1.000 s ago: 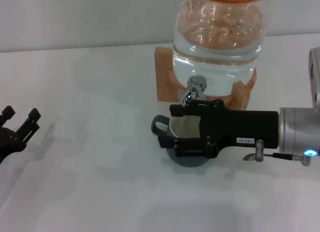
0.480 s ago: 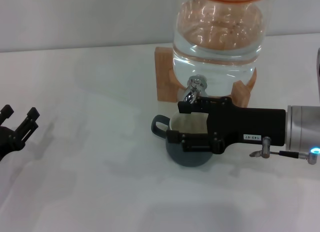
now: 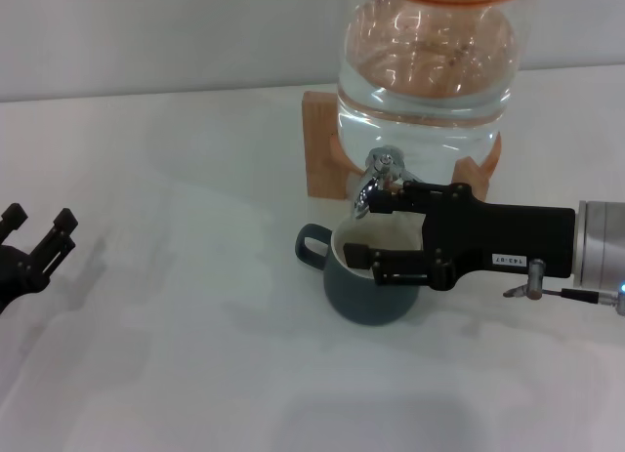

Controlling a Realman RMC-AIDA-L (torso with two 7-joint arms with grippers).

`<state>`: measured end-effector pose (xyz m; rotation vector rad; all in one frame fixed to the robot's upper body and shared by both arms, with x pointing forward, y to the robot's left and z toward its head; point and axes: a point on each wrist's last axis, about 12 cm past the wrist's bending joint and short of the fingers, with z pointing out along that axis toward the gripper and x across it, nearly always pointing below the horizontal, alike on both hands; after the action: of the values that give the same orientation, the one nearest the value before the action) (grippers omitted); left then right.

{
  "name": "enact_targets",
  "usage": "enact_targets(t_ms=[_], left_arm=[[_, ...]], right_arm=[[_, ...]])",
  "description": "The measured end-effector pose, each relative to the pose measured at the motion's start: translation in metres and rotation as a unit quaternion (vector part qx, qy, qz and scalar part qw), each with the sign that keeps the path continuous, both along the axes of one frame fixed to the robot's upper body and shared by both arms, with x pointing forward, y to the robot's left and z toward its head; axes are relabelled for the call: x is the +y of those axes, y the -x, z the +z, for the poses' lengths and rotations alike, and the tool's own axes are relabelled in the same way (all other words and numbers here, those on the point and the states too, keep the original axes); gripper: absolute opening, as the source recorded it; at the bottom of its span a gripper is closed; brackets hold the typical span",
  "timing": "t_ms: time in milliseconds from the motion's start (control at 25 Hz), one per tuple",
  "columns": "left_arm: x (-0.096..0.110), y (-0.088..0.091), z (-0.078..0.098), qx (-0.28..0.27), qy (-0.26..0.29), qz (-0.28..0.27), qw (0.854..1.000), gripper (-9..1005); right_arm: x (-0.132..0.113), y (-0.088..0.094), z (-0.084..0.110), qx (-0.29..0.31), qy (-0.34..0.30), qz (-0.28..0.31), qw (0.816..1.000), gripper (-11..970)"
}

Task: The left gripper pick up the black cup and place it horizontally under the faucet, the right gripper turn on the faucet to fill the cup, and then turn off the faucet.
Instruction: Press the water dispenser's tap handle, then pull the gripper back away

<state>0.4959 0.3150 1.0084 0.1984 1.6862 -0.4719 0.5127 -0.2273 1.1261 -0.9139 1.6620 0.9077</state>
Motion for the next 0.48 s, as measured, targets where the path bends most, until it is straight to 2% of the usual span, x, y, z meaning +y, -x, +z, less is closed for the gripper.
enact_targets(t_ms=[480], left_arm=[[-0.0009,-0.0020,0.0009,-0.001,0.000,-0.002,1.000,724]], right_arm=[[-0.0009,-0.0018,0.0001,0.000,-0.001,0.001,1.000,780]])
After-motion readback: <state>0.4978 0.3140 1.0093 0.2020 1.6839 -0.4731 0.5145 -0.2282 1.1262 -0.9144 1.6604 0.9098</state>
